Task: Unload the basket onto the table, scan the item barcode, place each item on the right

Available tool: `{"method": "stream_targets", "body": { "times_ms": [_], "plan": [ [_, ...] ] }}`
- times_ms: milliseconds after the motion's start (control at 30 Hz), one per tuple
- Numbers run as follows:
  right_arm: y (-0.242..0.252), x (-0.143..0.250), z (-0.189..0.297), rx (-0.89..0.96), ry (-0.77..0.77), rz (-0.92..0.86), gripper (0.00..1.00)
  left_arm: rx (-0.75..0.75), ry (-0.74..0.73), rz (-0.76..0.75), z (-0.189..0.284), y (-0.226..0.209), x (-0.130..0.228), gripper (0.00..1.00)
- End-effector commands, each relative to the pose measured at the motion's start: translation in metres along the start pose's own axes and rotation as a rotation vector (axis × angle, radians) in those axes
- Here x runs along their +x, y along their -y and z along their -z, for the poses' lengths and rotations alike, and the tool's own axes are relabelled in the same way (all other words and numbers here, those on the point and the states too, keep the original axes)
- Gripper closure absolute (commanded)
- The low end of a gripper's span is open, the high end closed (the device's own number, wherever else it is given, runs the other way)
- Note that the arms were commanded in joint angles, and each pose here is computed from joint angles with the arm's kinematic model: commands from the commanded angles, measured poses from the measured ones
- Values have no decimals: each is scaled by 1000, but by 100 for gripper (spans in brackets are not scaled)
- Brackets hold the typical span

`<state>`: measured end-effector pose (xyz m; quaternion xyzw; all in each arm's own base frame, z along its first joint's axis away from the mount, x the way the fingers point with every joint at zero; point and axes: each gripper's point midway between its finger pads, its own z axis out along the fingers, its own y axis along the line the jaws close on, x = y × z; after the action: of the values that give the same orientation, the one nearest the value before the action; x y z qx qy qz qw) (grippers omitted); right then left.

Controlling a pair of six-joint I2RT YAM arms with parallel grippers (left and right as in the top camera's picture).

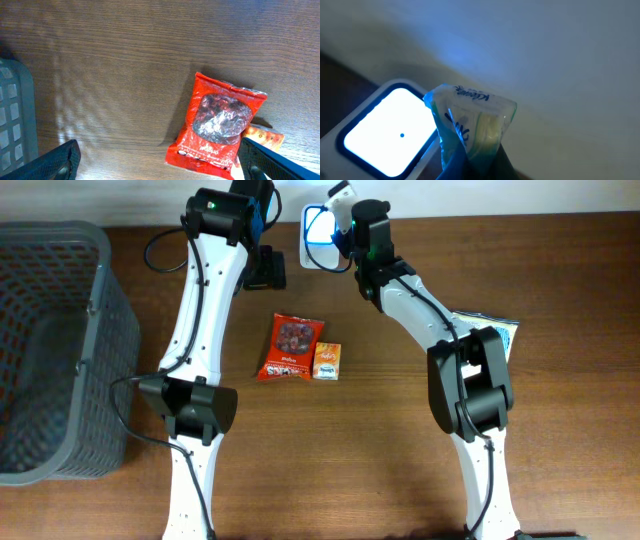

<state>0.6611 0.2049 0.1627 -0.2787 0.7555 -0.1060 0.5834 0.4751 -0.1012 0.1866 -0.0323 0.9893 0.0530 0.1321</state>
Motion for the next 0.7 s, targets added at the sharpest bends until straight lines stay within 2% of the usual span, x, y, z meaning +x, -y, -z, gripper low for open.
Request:
{"method": "stream_targets", "body": {
  "times_ms": [0, 100, 233, 400, 533, 600, 667],
  "plan": [
    [-32, -24, 4, -91, 81, 104, 96, 5, 6, 13, 2, 0, -1, 1],
    [-55, -38, 8, -154, 139, 128, 96, 5, 6, 13, 2, 0, -1, 1],
    [-45, -29, 5, -110, 100, 149, 96, 5, 6, 13, 2, 0, -1, 1],
    [-42, -29, 5, -105, 93, 65, 96, 5, 6, 13, 2, 0, -1, 1],
    [17, -51, 20, -12, 121, -221, 96, 5, 6, 13, 2, 0, -1, 1],
    [80, -68, 43, 51, 157, -456, 96, 5, 6, 13, 2, 0, -1, 1],
    [149, -62, 73, 120, 129, -695, 96, 5, 6, 13, 2, 0, -1, 1]
  ]
}}
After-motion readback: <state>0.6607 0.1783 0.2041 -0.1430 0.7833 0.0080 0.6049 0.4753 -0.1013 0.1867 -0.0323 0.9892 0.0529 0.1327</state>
